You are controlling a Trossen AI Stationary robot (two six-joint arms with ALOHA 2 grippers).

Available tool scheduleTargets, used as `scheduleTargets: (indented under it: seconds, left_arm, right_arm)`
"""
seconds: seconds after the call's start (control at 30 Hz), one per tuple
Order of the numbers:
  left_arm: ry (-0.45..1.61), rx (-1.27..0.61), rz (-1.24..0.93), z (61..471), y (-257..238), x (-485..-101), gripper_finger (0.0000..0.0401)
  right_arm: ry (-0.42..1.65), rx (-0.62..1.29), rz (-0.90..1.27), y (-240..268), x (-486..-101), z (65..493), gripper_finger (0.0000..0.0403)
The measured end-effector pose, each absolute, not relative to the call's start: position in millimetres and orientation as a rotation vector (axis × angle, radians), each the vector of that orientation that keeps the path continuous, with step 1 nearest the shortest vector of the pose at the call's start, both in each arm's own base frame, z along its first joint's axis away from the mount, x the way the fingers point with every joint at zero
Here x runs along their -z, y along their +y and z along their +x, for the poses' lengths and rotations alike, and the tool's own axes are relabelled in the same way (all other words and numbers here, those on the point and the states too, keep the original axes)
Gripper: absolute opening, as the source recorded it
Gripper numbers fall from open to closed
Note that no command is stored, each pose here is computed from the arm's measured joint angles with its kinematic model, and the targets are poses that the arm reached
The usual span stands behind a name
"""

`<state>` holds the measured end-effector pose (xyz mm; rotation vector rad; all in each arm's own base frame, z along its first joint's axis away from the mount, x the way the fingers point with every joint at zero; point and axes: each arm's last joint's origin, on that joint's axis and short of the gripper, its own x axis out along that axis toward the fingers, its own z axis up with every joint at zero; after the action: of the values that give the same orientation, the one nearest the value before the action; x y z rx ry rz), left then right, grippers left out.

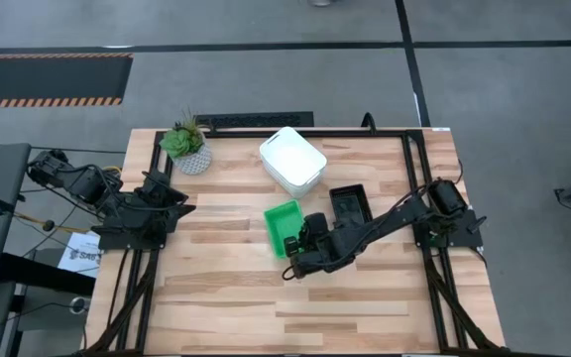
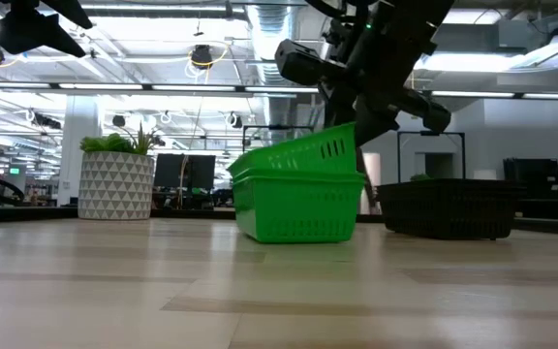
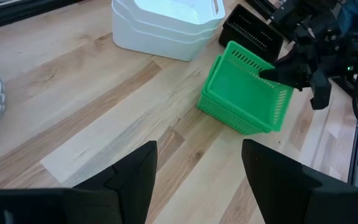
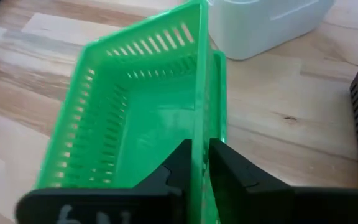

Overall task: Stack baskets by color
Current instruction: Stack the bottom green bin on the green bin, then return to Home Position

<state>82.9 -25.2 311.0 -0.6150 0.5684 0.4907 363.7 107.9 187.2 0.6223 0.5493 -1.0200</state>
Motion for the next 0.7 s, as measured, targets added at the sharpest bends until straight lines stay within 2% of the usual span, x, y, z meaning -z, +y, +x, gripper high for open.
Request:
scheduleTargets:
  seconds: [0.47, 0.7]
  left_arm:
    - [0.568, -0.491, -0.617, 83.0, -25.3, -311.0, 0.0224]
    - [0.567, -0.492, -0.621, 82.9, -25.2, -311.0, 0.0224]
  right_arm:
    - [0.565, 0.989, 0.58, 104.9, -198.8, 361.0, 0.0178]
    - [0.538, 0.974, 0.57, 102.9, -213.9, 356.5, 0.0194]
